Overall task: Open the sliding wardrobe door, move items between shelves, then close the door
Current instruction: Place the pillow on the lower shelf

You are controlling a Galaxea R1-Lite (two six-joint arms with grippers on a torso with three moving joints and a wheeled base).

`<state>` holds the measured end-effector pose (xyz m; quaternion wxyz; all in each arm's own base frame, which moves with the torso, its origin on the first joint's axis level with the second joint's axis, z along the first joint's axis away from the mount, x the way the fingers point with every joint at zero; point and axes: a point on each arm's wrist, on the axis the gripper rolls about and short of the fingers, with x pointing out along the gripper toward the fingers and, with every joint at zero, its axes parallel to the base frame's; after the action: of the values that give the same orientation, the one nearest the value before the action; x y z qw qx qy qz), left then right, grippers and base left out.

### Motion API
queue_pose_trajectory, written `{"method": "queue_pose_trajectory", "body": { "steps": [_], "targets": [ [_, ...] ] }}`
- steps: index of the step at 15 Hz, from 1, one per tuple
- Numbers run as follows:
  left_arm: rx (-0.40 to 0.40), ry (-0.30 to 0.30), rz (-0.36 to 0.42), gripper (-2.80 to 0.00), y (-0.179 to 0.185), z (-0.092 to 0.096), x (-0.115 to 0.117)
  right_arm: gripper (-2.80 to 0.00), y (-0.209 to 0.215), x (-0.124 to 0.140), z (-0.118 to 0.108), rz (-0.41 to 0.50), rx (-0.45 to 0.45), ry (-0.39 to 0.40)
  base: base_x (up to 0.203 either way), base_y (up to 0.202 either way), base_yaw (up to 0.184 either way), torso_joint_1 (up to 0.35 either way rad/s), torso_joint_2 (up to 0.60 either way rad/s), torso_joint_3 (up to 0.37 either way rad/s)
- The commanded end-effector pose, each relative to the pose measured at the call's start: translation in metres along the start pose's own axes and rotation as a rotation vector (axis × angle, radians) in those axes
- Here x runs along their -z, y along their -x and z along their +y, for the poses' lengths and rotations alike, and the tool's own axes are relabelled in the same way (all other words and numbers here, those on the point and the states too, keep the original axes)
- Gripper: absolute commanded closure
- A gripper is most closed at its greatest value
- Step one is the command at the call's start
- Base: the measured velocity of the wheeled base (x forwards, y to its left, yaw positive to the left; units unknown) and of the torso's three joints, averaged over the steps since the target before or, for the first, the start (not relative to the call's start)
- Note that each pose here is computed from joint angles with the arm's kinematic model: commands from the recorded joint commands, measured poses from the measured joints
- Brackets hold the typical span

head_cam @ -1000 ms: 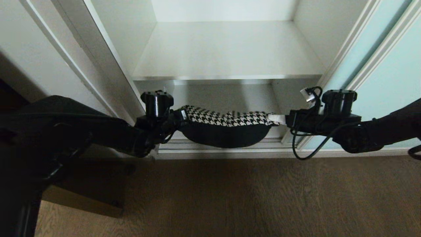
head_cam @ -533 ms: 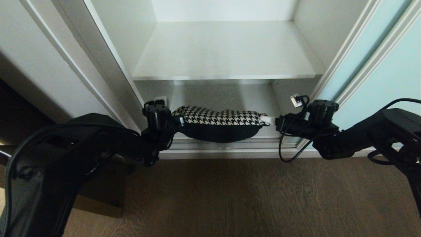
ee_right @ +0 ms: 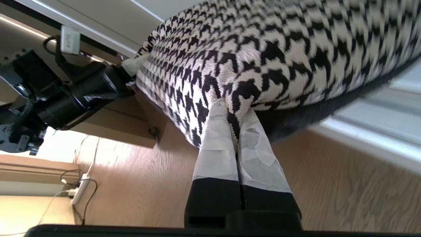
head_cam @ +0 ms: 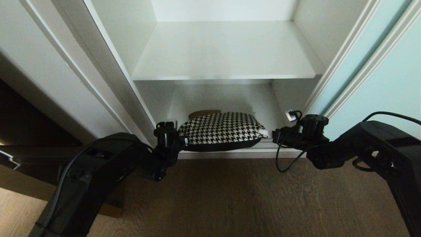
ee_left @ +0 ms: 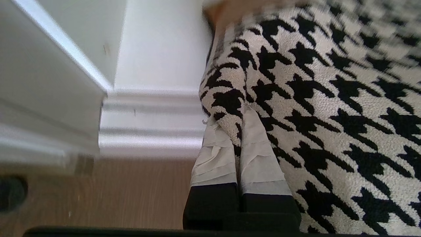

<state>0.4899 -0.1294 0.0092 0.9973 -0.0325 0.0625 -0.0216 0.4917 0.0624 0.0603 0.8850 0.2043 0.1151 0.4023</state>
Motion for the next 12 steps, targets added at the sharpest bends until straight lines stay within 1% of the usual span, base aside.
{"method": "queue_pose_trajectory", "body": {
  "steps": [1,2,3,5,6,8,10,12],
  "targets": [
    [-0.008,-0.021,0.059,0.00,-0.010,0.001,0.027,0.00,-0.005,0.013,-0.014,0.024,0.012,-0.033,0.000,0.000,0.000,0.000,0.00,0.000],
    [-0.012,-0.027,0.078,0.00,-0.015,0.000,0.030,0.00,-0.008,0.016,-0.020,0.040,0.030,-0.055,0.000,0.000,0.000,0.000,0.00,0.000],
    [-0.020,-0.036,0.120,0.00,-0.018,0.002,0.035,0.00,-0.011,0.019,-0.026,0.053,0.083,-0.084,0.000,0.000,0.000,0.000,0.00,0.000],
    [-0.027,-0.048,0.181,0.00,-0.019,0.005,0.038,0.00,-0.020,0.020,-0.033,0.064,0.169,-0.114,0.000,0.000,0.000,0.000,0.00,0.000],
    [-0.029,-0.047,0.185,0.00,-0.021,0.005,0.036,0.00,-0.023,0.020,-0.035,0.095,0.211,-0.145,0.000,0.000,0.000,0.000,0.00,0.000],
    [-0.036,-0.037,0.166,0.00,-0.027,0.008,0.026,0.00,-0.026,0.019,-0.036,0.134,0.246,-0.177,0.000,0.000,0.000,0.000,0.00,0.000],
    [-0.039,-0.027,0.131,0.00,-0.034,0.007,0.015,0.00,-0.030,0.026,-0.041,0.145,0.283,-0.158,0.000,0.000,0.000,0.000,0.00,0.000],
    [-0.051,-0.011,0.092,0.00,-0.044,0.006,0.006,0.00,-0.036,0.038,-0.045,0.158,0.311,-0.122,0.000,0.000,0.000,0.000,0.00,0.000]
  ]
}}
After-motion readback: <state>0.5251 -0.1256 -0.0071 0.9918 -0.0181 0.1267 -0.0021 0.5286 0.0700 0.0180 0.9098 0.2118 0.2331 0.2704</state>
